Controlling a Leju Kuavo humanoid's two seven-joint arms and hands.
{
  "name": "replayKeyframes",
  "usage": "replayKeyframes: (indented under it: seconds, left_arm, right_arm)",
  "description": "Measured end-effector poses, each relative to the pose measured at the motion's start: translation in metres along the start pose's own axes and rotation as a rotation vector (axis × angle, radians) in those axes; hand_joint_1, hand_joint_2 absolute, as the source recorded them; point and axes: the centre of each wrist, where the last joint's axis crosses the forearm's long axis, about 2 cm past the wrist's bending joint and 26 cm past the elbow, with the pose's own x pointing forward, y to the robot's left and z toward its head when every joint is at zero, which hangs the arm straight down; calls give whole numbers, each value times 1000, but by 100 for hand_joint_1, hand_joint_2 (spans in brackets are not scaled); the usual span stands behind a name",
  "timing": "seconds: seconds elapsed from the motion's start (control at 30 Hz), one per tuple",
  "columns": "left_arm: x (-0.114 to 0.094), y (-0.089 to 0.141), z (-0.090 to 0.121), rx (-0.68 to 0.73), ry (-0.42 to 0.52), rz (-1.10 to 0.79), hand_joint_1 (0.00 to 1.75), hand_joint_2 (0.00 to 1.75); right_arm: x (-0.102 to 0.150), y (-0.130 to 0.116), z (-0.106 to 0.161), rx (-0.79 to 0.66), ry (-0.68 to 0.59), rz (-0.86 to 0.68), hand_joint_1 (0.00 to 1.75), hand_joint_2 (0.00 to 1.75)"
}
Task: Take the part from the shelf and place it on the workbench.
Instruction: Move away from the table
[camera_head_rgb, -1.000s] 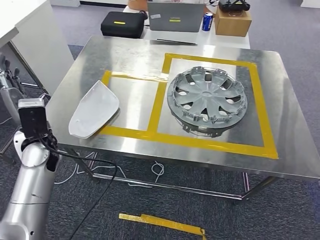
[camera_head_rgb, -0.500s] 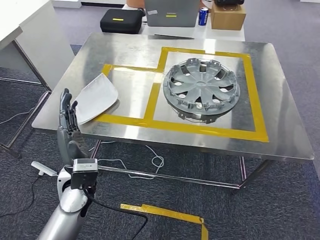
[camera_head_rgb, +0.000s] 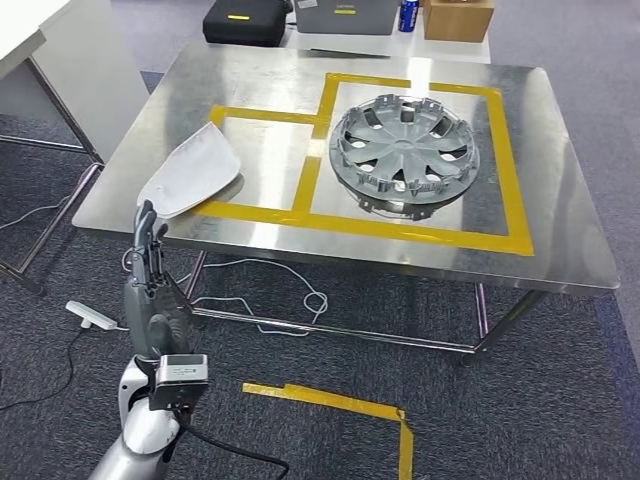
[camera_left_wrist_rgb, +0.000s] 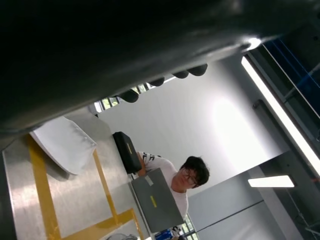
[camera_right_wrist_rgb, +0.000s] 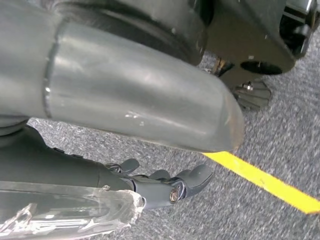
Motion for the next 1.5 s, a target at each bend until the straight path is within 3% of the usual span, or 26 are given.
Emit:
replayKeyframes:
  seconds: [0.57, 1.5]
  left_arm:
    - [5, 2, 10, -18, -18, -9, 0, 0]
    - [6, 2, 27, -58, 31, 16, 0, 0]
  right_arm:
    - [2, -1, -1, 2, -5, -1, 0, 0]
    - [7, -2, -3, -15, -23, -11, 0, 0]
